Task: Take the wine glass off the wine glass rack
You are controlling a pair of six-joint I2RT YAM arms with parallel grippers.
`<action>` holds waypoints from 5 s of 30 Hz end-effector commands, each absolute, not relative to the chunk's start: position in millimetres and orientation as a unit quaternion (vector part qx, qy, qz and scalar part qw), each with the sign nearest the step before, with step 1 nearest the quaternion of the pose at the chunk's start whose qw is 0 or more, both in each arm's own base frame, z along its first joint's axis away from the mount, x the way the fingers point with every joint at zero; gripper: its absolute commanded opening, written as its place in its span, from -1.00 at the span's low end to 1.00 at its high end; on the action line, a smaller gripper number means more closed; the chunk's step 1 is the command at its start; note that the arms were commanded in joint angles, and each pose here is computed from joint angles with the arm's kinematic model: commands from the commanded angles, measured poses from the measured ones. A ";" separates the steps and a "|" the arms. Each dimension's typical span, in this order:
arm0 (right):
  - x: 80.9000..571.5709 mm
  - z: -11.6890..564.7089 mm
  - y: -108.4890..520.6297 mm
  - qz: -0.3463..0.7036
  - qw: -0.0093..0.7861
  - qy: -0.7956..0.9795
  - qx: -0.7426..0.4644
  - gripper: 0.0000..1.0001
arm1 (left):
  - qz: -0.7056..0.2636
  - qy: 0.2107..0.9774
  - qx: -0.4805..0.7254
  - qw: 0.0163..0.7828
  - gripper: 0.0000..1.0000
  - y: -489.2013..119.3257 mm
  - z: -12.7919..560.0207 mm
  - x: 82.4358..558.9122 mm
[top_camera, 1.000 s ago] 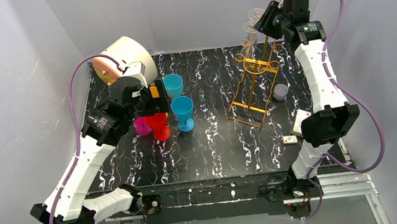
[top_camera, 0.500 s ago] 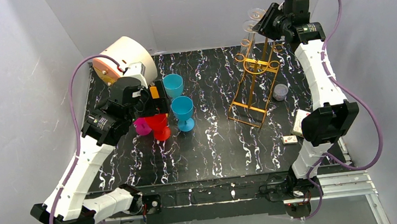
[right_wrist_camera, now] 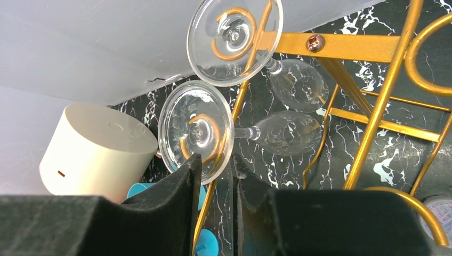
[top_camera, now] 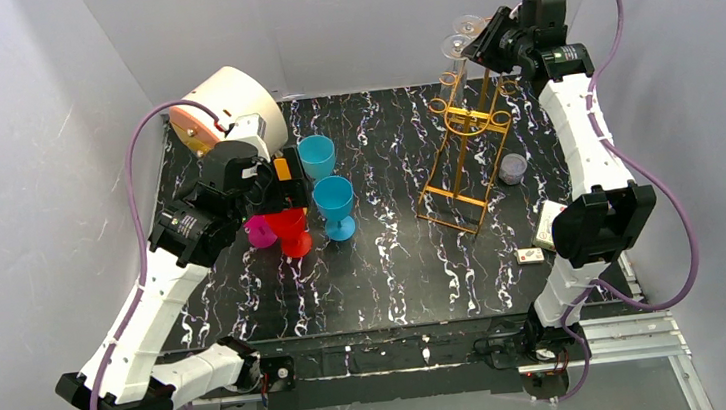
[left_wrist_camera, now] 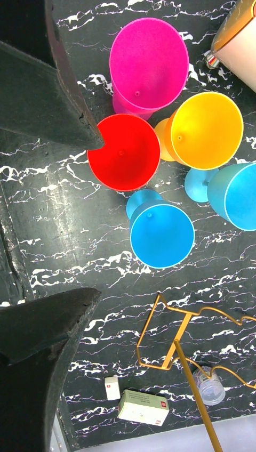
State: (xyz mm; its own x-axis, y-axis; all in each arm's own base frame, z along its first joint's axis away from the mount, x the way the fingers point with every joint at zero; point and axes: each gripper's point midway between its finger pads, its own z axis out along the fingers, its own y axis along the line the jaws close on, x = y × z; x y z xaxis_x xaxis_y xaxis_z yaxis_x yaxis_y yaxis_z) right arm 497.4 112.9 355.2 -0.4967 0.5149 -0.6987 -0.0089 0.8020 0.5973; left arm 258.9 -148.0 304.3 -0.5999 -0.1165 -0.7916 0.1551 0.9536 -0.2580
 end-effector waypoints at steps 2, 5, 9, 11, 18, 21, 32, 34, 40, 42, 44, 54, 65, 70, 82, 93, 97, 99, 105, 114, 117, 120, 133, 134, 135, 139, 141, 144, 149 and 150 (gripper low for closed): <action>491.5 368.7 110.5 0.278 0.490 0.812 0.152 -0.38 | -0.159 0.878 0.014 0.450 0.97 -147.9 309.9 254.8; 491.0 369.4 110.7 0.279 0.491 0.811 0.152 -0.43 | -0.160 0.879 0.015 0.449 0.97 -148.7 309.3 254.9; 491.2 371.5 109.9 0.279 0.493 0.810 0.152 -0.51 | -0.162 0.879 0.014 0.449 0.97 -149.2 309.8 254.6; 491.6 372.5 108.4 0.279 0.494 0.809 0.154 -0.56 | -0.162 0.879 0.014 0.448 0.97 -149.3 309.4 254.4; 490.5 374.7 107.9 0.287 0.493 0.805 0.163 -0.52 | -0.164 0.879 0.014 0.447 0.97 -150.8 309.5 255.4; 490.7 376.0 105.6 0.291 0.495 0.800 0.173 -0.33 | -0.166 0.880 0.014 0.445 0.97 -152.2 309.1 255.9; 498.8 374.8 93.8 0.290 0.500 0.791 0.202 -0.11 | -0.171 0.880 0.015 0.443 0.97 -156.1 310.2 258.4; 500.3 372.6 95.9 0.296 0.495 0.791 0.202 -0.11 | -0.172 0.880 0.016 0.443 0.97 -156.6 310.7 258.5; 500.5 371.7 98.5 0.303 0.489 0.793 0.199 -0.30 | -0.168 0.880 0.014 0.445 0.97 -154.2 311.0 257.9; 500.1 373.1 98.1 0.302 0.492 0.793 0.197 -0.39 | -0.167 0.880 0.014 0.444 0.97 -154.2 310.8 258.0; 499.5 373.5 99.2 0.304 0.491 0.793 0.193 -0.43 | -0.166 0.881 0.015 0.443 0.97 -154.2 309.5 258.0; 495.8 387.4 102.7 0.315 0.495 0.788 0.185 -0.77 | -0.166 0.881 0.014 0.442 0.97 -153.0 309.1 255.9; 490.2 399.7 106.9 0.354 0.483 0.775 0.203 -0.97 | -0.169 0.880 0.013 0.444 0.97 -152.9 312.1 255.3; 489.3 405.0 103.4 0.390 0.472 0.758 0.225 -0.97 | -0.171 0.880 0.014 0.443 0.97 -153.9 311.6 255.3; 490.3 399.5 110.0 0.437 0.440 0.744 0.248 -0.97 | -0.172 0.879 0.014 0.444 0.97 -154.8 312.9 256.6; 489.4 389.5 102.8 0.408 0.445 0.756 0.252 -0.49 | -0.173 0.878 0.015 0.446 0.97 -156.8 315.0 259.2; 490.7 386.6 103.4 0.408 0.440 0.759 0.252 -0.28 | -0.171 0.877 0.014 0.450 0.97 -154.6 317.8 258.3; 492.2 386.9 103.9 0.409 0.440 0.759 0.251 -0.25 | -0.169 0.877 0.013 0.451 0.97 -153.3 318.2 258.0; 498.6 380.1 102.1 0.400 0.433 0.766 0.257 -0.53 | -0.171 0.874 0.011 0.454 0.97 -152.4 320.9 256.5; 494.5 391.1 97.9 0.393 0.446 0.760 0.262 -0.97 | -0.167 0.874 0.011 0.455 0.97 -150.9 321.2 257.2; 492.4 398.2 102.2 0.408 0.442 0.756 0.258 -0.97 | -0.169 0.874 0.013 0.455 0.97 -152.1 321.4 257.6; 490.3 405.8 106.0 0.423 0.439 0.748 0.260 -0.97 | -0.172 0.874 0.012 0.455 0.97 -153.4 322.4 257.9; 491.3 418.7 116.5 0.480 0.421 0.718 0.276 -0.97 | -0.179 0.873 0.014 0.454 0.97 -157.5 323.1 259.6; 492.0 418.4 118.2 0.484 0.418 0.718 0.275 -0.97 | -0.179 0.873 0.014 0.453 0.97 -157.8 322.8 259.8; 493.6 417.3 119.5 0.487 0.415 0.718 0.273 -0.97 | -0.180 0.873 0.014 0.452 0.97 -158.2 322.6 259.9; 495.6 418.8 124.0 0.499 0.408 0.717 0.266 -0.97 | -0.180 0.873 0.014 0.453 0.97 -157.8 322.8 259.5; 497.1 418.8 125.3 0.503 0.405 0.716 0.263 -0.97 | -0.178 0.874 0.012 0.452 0.97 -157.2 321.5 259.3; 498.3 417.8 133.0 0.512 0.395 0.720 0.253 -0.97 | -0.177 0.874 0.012 0.452 0.97 -156.4 321.2 258.6; 501.5 414.7 142.4 0.515 0.390 0.724 0.243 -0.97 | -0.177 0.874 0.012 0.452 0.97 -156.0 322.0 258.6; 502.5 415.0 143.3 0.514 0.392 0.724 0.241 -0.97 | -0.177 0.874 0.012 0.453 0.97 -156.1 322.4 258.5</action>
State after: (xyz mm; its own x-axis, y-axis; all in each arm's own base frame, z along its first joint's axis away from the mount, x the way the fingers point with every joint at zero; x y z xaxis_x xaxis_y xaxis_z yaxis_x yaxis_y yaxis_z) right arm 503.4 130.2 377.6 -0.5734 0.7746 -0.2668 0.0718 0.3718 0.9255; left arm 260.7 -156.1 308.7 -0.6091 -0.1247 -0.7832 0.1714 0.9435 -0.2835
